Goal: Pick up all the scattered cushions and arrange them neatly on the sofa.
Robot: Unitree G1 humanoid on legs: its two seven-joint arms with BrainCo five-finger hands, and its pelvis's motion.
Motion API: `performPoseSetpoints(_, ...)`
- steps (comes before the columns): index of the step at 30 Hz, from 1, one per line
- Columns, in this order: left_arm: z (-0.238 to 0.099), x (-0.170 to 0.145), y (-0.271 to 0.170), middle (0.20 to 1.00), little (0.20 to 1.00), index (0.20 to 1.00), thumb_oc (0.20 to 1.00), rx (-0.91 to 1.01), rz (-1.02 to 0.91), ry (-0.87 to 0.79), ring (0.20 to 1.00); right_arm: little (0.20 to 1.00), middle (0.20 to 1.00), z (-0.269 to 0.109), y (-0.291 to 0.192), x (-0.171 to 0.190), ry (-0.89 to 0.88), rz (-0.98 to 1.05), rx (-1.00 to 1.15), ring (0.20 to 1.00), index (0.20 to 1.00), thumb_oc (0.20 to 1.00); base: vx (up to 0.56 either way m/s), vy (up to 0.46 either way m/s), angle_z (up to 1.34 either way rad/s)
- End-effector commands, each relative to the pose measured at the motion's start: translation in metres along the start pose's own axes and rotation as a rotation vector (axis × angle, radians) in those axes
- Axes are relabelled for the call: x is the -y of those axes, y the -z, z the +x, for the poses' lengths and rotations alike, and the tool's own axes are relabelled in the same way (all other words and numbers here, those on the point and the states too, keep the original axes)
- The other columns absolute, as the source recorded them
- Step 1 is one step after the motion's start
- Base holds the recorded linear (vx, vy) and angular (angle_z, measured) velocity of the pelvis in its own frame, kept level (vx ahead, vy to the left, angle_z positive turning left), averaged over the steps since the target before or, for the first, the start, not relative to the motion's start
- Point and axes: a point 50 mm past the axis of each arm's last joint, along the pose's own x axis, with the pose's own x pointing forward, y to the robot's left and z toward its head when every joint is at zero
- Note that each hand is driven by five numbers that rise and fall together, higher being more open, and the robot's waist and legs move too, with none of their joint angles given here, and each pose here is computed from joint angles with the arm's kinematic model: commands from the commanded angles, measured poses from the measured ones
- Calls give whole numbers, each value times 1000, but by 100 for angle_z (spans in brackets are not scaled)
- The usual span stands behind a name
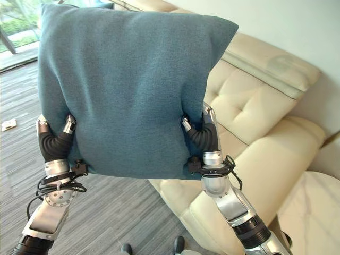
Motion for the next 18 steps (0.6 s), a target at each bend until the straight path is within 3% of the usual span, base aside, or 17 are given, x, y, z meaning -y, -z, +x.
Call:
performPoseSetpoints(1,14,20,-51,200,200,200,200,292,-147,121,200,200,200,8,-47,-8,-5,164,250,200,200,200,-34,188,46)
performPoseSetpoints(18,16,18,-44,200,200,200,200,278,-83,165,200,200,200,13,-44,-27,-36,213,196,200,200,200,-15,178,6)
